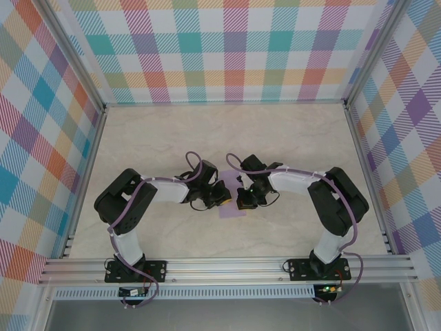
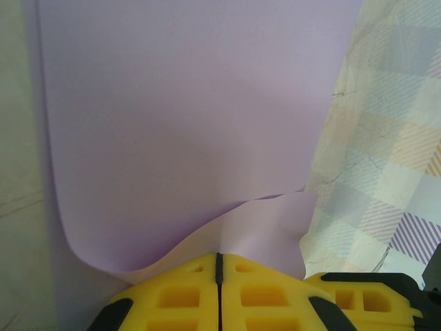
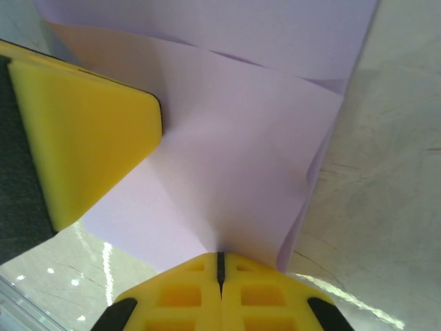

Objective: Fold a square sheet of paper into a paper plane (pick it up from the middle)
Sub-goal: Fold the triangle a second time at the center of the table.

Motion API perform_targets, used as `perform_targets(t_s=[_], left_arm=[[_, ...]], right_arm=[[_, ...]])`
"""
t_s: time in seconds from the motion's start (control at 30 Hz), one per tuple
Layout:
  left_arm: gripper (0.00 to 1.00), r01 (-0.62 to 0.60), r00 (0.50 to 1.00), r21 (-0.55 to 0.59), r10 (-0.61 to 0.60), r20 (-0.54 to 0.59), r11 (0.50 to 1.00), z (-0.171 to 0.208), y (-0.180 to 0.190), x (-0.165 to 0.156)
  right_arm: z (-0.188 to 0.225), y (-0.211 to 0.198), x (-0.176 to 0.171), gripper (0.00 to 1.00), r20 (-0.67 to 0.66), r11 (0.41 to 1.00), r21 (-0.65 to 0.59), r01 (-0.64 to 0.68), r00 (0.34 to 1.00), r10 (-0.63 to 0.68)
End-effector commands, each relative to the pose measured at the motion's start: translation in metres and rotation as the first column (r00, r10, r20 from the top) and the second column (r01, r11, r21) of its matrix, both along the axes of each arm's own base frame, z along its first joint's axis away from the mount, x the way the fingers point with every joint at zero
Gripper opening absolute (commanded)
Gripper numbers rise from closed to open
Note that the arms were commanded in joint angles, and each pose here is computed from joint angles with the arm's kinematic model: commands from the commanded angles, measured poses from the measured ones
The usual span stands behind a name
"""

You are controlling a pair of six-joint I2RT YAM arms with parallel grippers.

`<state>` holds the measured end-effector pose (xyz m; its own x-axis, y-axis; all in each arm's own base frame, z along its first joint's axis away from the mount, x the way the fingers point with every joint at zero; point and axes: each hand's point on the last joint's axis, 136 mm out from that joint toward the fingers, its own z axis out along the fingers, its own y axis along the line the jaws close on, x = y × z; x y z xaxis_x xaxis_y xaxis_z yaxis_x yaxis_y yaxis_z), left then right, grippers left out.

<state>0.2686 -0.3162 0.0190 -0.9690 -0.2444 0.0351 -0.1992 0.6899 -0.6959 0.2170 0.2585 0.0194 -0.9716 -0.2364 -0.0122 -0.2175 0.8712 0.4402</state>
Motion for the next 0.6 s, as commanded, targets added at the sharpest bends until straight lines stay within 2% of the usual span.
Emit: perform_targets(t_s=[0.0,0.3,0.57], left_arm=[[0.06,-0.044,0.998,0.129,0.049,-0.038,0.991,-0.025,0.023,-0.009],[0.06,-0.047,0.998,0.137,0.053,-0.04,0.989,-0.027,0.025,-0.01],[0.06,-0.044,0.998,0.133,0.05,-0.039,0.99,-0.026,0.025,-0.011]], right_arm=[[-0.01,-0.008,-0.008,0.02,-0.022,0.998,-0.048,-0.026,0.999,0.025],[-0.012,-0.009,-0.013,0.03,-0.042,0.998,-0.043,-0.035,0.999,0.033],[0.018,0.002,-0.006,0.05,0.013,0.999,0.037,-0.024,1.0,0.024]])
